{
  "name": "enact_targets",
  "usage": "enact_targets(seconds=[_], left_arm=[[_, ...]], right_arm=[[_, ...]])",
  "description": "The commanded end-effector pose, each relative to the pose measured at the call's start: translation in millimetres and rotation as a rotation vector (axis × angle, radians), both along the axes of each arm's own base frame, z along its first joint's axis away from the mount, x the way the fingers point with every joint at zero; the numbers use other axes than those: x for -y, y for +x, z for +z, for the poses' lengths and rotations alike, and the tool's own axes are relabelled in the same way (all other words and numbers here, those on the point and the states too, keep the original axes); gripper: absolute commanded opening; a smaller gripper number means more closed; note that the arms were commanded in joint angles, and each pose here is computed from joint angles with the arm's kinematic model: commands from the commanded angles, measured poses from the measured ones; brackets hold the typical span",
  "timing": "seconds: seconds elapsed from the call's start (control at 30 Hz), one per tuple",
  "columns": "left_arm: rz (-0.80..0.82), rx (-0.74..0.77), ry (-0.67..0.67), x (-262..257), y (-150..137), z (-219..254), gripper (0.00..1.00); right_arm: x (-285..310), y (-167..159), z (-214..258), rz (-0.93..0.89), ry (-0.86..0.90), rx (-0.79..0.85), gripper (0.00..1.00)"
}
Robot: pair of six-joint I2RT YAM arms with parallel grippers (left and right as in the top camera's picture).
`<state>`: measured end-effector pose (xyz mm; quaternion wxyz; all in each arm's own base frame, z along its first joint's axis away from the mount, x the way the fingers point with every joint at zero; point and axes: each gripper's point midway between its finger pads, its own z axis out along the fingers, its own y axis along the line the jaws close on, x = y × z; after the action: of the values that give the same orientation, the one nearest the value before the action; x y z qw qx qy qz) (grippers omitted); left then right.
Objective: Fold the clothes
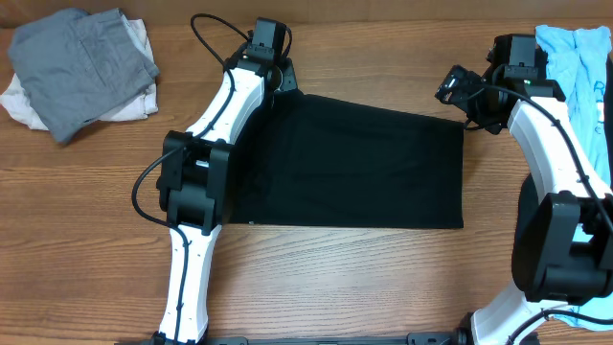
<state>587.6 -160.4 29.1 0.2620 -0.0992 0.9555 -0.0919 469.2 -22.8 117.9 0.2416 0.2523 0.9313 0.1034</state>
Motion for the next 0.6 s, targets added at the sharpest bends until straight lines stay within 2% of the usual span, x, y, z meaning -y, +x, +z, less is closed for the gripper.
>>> enact_targets(seconds=[0.0,0.17,0.57], left_arm=[[0.014,0.009,0.008,-4,5,-1,0.04],[0.01,0.005,0.017,-5,4,-2,0.04],[0.019,-0.009,0.038,-9,1,-4,0.05]], right_arm=[[4,2,8,-0.007,-0.016,0.021,1.0],[14,-8,-5,-0.036,-0.063,-0.043,1.0],[0,-13,-63,-0.021,0.027,-0.179,1.0]])
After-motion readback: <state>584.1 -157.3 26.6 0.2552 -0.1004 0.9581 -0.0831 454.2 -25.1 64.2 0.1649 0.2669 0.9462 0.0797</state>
